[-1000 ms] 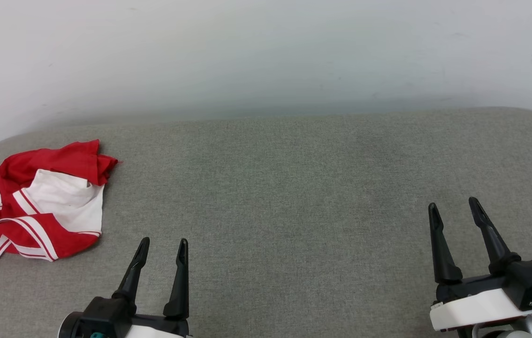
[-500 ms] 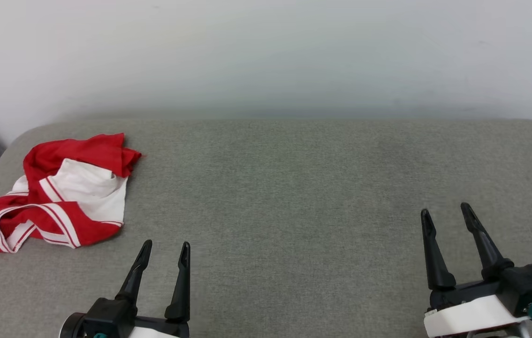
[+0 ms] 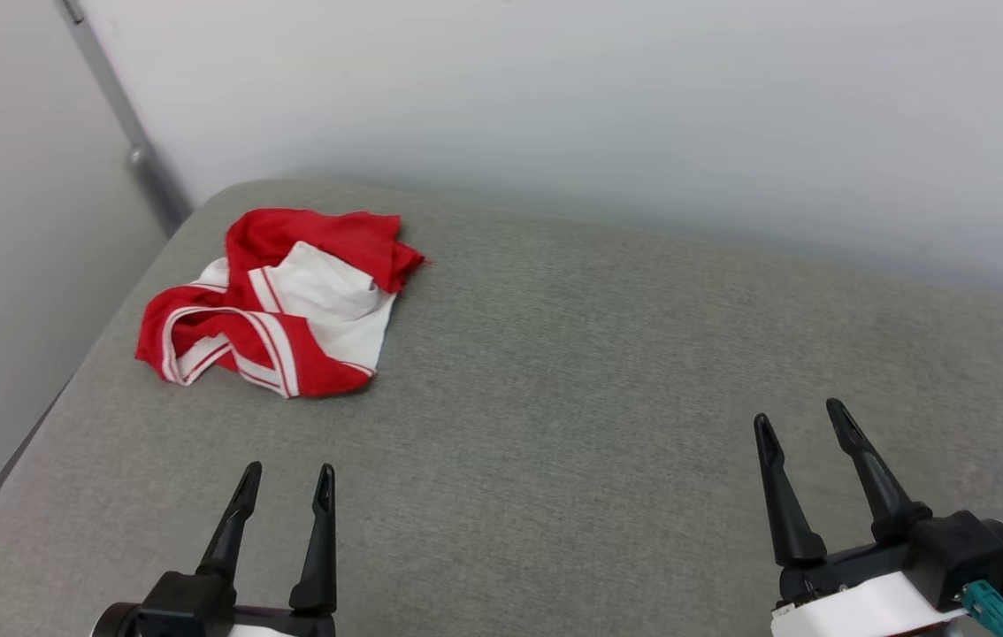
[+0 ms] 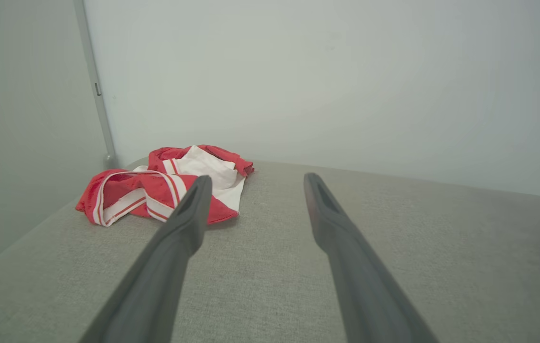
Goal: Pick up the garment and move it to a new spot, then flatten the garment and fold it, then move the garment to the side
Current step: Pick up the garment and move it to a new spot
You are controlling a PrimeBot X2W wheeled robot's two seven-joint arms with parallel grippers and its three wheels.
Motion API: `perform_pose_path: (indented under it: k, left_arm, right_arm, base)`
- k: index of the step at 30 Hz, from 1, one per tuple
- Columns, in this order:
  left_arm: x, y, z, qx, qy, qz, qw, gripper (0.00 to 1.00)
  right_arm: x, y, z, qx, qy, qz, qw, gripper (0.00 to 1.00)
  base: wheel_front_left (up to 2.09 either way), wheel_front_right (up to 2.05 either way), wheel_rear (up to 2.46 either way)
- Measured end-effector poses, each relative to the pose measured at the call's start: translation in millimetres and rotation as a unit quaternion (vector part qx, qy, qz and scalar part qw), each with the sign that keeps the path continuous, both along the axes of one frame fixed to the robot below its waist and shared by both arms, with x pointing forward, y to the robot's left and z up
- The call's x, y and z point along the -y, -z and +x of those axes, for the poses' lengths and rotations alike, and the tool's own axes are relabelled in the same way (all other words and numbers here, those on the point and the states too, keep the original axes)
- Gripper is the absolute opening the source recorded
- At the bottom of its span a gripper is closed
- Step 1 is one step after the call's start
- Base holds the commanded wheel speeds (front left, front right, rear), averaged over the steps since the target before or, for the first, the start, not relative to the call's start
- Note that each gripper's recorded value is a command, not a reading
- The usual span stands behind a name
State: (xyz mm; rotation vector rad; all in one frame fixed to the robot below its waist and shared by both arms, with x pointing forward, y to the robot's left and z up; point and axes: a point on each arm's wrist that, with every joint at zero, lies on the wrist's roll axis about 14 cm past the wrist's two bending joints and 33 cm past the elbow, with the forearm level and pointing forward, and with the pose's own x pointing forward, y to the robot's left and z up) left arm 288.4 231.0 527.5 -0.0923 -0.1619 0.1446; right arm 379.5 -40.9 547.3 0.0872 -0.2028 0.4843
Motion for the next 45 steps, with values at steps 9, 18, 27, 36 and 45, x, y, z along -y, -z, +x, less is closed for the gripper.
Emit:
perform_pose_path:
  k: [9,18,27,36,45]
  left_arm:
    - [-35.2,5.4,-44.2,-0.007,-0.076,0.000,0.997,1.00]
    - [-51.2,2.6,-71.5,0.002,-0.117,-0.001,0.993,1.00]
    - [-54.7,1.1,-75.7,0.009,-0.124,-0.012,0.992,1.00]
    - [-40.4,16.2,-62.8,-0.015,-0.083,-0.025,0.996,1.00]
    - [-57.8,39.7,-16.5,-0.077,-0.032,-0.044,0.996,1.00]
  right_arm:
    - [-56.0,-1.7,-4.6,-0.001,-0.084,0.004,0.996,1.00]
    - [-86.5,-2.9,-14.7,-0.001,-0.132,0.003,0.991,1.00]
    - [-91.3,-2.3,-16.6,-0.001,-0.139,-0.001,0.990,1.00]
    - [-83.1,3.2,-13.5,-0.003,-0.126,-0.010,0.992,1.00]
    - [-79.7,24.8,-4.0,-0.013,-0.123,-0.031,0.992,1.00]
  base:
    - [0.00,0.00,0.00]
    - [0.00,0.00,0.00]
    - [0.00,0.00,0.00]
    - [0.00,0.00,0.00]
    - [0.00,0.00,0.00]
